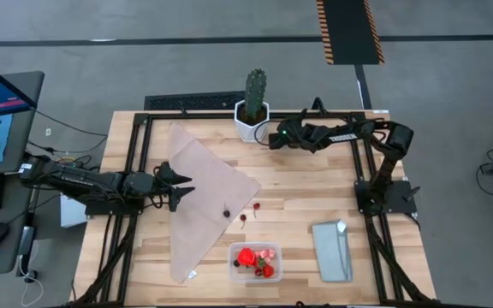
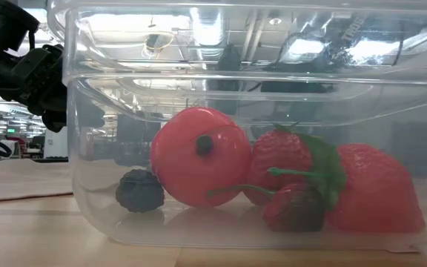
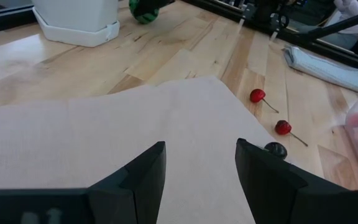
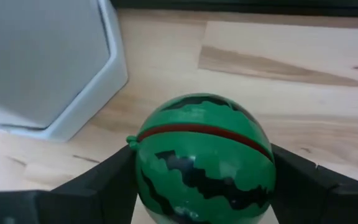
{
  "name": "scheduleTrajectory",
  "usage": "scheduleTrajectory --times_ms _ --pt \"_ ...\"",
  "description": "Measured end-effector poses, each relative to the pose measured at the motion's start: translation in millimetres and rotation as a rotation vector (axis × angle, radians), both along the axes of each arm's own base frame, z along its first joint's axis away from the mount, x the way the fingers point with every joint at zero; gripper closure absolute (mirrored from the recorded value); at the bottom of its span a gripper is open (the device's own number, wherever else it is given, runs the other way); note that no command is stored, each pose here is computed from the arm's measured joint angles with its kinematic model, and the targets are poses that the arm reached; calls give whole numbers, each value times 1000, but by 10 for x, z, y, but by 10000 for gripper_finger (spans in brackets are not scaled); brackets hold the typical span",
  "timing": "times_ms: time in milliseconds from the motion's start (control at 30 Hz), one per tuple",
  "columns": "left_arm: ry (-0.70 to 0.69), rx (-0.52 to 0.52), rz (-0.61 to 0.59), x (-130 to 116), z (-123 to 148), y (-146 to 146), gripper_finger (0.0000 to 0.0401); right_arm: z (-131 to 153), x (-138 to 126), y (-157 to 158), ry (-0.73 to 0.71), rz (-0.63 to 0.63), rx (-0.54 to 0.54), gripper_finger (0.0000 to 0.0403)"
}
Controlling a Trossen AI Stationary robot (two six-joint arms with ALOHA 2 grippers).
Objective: Pick and placing Produce into tupperware
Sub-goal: Put the watermelon into the transparent bin
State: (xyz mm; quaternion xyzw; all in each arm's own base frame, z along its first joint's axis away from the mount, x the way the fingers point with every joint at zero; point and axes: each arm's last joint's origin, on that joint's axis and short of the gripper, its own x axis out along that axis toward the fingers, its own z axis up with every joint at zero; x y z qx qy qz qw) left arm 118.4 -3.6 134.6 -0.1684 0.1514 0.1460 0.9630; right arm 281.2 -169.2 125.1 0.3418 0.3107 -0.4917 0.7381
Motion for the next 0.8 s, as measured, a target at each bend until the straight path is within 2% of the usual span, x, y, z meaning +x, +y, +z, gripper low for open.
scheduleTrajectory --times_ms 133,300,400,633,800 --pt "0 0 0 0 0 0 219 12 3 36 -6 -11 16 96" --pt "0 0 0 0 0 0 219 142 -7 176 2 8 31 59" --pt "0 0 0 0 0 0 219 269 3 285 -20 35 25 61" --pt "0 0 0 0 0 0 219 570 39 725 -51 174 2 138" --pt "0 0 0 0 0 0 219 686 44 914 -59 134 -103 201"
